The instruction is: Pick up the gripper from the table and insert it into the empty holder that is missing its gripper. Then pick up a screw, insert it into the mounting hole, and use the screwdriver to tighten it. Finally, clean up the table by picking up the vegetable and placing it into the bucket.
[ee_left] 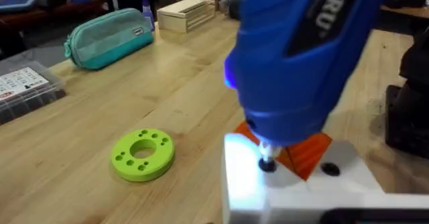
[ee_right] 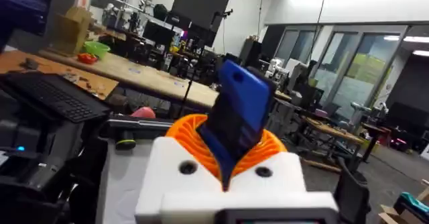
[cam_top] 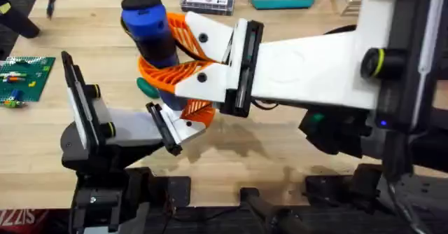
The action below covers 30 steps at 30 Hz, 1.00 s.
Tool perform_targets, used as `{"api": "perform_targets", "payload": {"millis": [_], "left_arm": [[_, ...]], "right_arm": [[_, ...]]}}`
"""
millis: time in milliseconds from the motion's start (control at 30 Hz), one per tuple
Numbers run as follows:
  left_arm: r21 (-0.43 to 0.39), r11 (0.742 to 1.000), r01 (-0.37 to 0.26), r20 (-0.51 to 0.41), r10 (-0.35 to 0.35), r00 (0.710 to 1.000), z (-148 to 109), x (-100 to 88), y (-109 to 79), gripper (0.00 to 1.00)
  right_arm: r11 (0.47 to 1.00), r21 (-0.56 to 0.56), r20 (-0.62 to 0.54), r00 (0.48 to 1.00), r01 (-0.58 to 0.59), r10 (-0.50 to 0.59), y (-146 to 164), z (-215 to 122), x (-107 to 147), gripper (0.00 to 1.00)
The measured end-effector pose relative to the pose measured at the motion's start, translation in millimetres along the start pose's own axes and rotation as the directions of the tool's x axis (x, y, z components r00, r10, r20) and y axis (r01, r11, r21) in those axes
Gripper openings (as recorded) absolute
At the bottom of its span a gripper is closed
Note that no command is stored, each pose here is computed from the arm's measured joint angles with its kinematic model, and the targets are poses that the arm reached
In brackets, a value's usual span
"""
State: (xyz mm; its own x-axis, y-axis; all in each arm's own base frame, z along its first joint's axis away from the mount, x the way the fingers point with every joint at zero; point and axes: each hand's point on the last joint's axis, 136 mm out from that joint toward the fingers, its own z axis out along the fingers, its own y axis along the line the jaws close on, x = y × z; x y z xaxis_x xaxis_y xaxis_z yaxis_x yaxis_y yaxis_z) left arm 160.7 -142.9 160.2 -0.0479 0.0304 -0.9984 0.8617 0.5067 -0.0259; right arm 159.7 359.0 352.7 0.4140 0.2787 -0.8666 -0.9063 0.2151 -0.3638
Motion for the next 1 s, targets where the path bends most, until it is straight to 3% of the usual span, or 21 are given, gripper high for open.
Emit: {"api": "perform_targets", "payload": {"millis": [433,700,833,1000], "left_arm": [[0.000,1.000,0.000,0.000,0.000,1.000,0,0.0,0.0,0.012],[0.000,1.000,0.000,0.000,0.000,1.000,0,0.0,-0.1,0.012],[0.000,1.000,0.000,0.000,0.000,1.000,0,0.0,-0.1,0.012],[0.000,1.000,0.000,0.000,0.000,1.000,0,-0.1,-0.1,0.012]], "right_arm": [[1.000,-0.002,0.009,1.000,0.004,-0.004,-2,3,-4,0.008],[0.999,0.009,0.045,0.998,0.034,-0.034,-30,34,-51,0.008],[0.999,0.004,-0.040,0.998,0.047,-0.047,-45,45,-53,0.008],[0.999,0.023,-0.261,0.965,0.032,-0.024,-71,32,-13,0.008]]}}
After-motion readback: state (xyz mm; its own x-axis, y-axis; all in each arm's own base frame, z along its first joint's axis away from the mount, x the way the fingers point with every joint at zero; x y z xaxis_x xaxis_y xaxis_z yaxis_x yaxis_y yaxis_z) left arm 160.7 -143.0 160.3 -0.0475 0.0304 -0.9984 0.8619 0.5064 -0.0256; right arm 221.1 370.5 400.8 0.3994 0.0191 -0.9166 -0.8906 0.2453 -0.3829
